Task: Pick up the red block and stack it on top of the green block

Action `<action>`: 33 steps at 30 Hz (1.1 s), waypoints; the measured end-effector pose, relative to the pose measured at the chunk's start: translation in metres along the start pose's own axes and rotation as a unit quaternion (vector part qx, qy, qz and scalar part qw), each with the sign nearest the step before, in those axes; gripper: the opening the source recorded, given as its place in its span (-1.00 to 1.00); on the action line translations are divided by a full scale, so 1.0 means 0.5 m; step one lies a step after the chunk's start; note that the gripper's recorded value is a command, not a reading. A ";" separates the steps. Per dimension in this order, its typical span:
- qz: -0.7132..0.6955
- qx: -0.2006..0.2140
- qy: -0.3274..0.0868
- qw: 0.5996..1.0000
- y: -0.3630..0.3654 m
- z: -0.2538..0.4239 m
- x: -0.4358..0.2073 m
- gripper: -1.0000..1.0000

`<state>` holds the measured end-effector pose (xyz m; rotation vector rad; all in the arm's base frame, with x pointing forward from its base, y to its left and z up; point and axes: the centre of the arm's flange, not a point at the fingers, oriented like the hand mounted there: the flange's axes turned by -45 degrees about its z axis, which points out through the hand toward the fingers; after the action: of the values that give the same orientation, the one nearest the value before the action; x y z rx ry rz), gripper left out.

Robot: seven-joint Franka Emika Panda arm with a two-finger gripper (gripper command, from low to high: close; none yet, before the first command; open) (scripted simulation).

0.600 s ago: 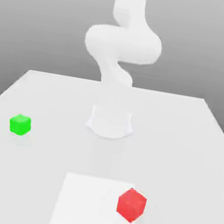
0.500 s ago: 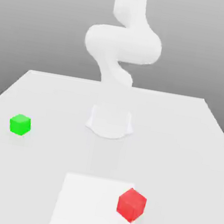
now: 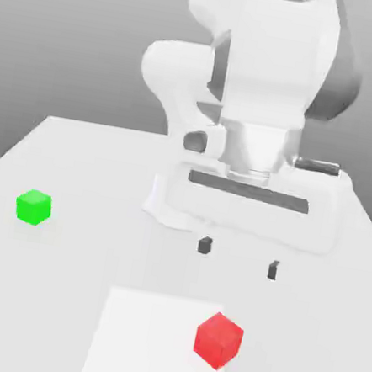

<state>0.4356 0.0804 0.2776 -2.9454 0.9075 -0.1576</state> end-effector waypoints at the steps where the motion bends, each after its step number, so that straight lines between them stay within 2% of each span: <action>1: 0.014 -0.012 -0.012 1.000 0.007 0.038 -0.018 0.00; 4: 0.046 -0.039 -0.034 0.998 0.029 0.133 -0.057 0.00; 8: 0.051 -0.043 -0.038 0.997 0.039 0.225 -0.070 0.00; 9: 0.052 -0.043 -0.038 0.997 0.042 0.246 -0.073 -1.00; 16: 0.052 -0.043 -0.038 0.997 0.042 0.251 -0.073 -1.00; 22: 0.055 -0.044 -0.037 0.997 0.041 0.139 -0.058 -1.00; 27: 0.155 -0.060 -0.018 0.986 0.286 0.086 0.088 -1.00; 33: 0.237 -0.073 -0.011 0.969 0.559 0.033 0.125 -1.00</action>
<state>0.3327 -0.1851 0.2432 -2.7402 1.6443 -0.0363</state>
